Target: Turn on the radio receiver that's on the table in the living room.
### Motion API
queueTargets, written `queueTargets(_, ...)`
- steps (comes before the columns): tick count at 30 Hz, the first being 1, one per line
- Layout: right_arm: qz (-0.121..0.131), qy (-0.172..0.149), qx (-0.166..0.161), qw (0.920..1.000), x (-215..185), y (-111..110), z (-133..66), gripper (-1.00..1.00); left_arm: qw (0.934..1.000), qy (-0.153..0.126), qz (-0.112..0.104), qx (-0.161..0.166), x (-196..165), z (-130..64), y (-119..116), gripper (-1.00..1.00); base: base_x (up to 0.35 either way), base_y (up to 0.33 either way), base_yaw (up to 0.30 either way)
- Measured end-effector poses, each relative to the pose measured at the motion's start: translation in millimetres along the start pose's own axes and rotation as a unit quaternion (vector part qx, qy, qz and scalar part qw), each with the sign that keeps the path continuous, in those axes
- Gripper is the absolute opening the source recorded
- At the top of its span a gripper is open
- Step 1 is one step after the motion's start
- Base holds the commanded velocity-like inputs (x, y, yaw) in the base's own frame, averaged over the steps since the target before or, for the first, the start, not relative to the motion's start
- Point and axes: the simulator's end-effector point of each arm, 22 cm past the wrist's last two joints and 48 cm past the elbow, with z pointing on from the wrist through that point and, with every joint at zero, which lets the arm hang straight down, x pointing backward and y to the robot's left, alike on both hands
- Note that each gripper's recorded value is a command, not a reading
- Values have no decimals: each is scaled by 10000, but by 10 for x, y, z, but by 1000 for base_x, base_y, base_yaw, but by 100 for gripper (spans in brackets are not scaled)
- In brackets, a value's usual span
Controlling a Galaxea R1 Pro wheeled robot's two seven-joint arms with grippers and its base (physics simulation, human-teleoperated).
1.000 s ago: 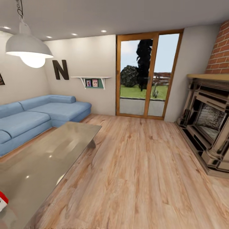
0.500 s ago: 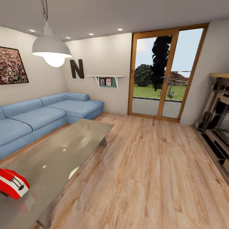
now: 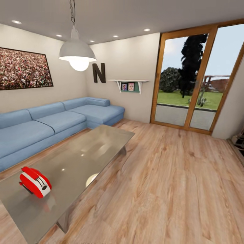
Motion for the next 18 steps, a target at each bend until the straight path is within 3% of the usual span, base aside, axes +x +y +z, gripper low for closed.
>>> queueTargets(18,0,0,1,10000,0,0,0,100,10000,-2,0,0,-2,0,0,100,0,0,290)
